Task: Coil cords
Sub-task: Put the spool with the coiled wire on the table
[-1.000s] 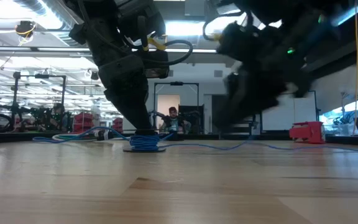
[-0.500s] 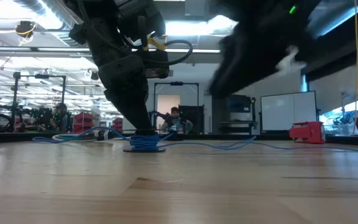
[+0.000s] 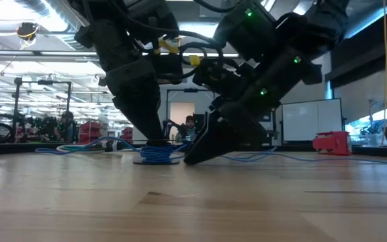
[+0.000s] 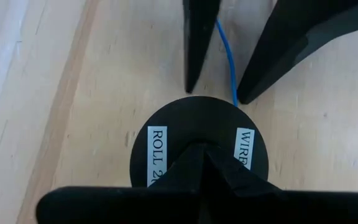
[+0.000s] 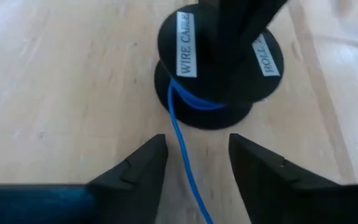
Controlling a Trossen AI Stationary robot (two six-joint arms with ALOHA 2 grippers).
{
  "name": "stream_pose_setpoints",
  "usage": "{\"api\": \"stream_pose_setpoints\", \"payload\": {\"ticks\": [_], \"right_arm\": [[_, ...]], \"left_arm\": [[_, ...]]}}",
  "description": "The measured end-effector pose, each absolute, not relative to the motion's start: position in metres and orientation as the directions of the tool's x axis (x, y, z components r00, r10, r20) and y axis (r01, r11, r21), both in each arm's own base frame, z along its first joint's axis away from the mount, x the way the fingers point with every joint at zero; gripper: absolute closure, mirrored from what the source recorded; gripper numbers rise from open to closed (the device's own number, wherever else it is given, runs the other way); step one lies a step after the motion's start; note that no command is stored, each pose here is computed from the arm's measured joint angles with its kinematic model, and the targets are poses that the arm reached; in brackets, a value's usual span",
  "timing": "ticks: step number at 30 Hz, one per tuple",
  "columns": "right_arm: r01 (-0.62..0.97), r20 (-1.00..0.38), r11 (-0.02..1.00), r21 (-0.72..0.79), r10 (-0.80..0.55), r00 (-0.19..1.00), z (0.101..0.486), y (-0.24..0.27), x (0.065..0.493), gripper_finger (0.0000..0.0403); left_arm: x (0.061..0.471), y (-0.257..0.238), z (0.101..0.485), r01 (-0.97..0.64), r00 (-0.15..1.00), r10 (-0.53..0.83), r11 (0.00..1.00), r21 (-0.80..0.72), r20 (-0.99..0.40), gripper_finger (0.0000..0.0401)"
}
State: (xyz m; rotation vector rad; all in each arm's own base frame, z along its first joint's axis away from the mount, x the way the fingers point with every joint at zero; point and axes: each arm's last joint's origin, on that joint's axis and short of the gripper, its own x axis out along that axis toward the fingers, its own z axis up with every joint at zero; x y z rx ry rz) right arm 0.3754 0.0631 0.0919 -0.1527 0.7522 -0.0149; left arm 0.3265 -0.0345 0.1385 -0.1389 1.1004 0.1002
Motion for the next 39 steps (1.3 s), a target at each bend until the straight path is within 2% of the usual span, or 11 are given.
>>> {"api": "stream_pose_setpoints", "payload": {"ticks": [3,7,9,13,16,24,27,33,39], "right_arm": [[-0.056,-0.675,0.986,-0.154,-0.064,0.735,0.092,0.063,0.376,0.0266],[-0.077,-0.696,0.985,-0.156,-0.054,0.716,0.090,0.065,0.374,0.0365],[-0.084,-0.704,0.983,-0.165,-0.058,0.708,0.093,0.068,0.372,0.0391],[-0.065,-0.738,0.966,-0.250,-0.146,0.659,0.105,0.076,0.359,0.0381],[-0.077,-0.774,0.950,-0.302,-0.198,0.601,0.119,0.082,0.344,0.0395],[-0.036,-0.846,0.946,-0.322,-0.271,0.460,0.144,0.099,0.307,0.0395],[-0.046,-0.857,0.945,-0.325,-0.274,0.437,0.146,0.105,0.299,0.0397],[-0.063,-0.859,0.959,-0.275,-0.216,0.464,0.142,0.109,0.303,0.0396],[-0.118,-0.878,0.974,-0.192,-0.117,0.464,0.142,0.118,0.303,0.0398]], "left_arm": [[0.326,-0.035,0.138,-0.150,0.450,0.012,0.987,-0.062,-0.893,0.0401],[0.326,-0.035,0.138,-0.150,0.448,0.012,0.987,-0.062,-0.894,0.0401],[0.326,-0.035,0.138,-0.151,0.448,0.012,0.987,-0.062,-0.894,0.0401],[0.328,-0.035,0.140,-0.161,0.459,0.012,0.984,-0.070,-0.889,0.0401],[0.328,-0.035,0.140,-0.164,0.464,0.016,0.984,-0.068,-0.885,0.0401],[0.332,-0.037,0.143,-0.160,0.504,0.008,0.984,-0.084,-0.864,0.0401],[0.333,-0.037,0.143,-0.158,0.510,0.006,0.984,-0.087,-0.860,0.0401],[0.333,-0.037,0.143,-0.140,0.523,0.000,0.986,-0.086,-0.852,0.0401],[0.332,-0.029,0.150,-0.258,0.532,0.120,0.966,-0.025,-0.838,0.0401]]}}
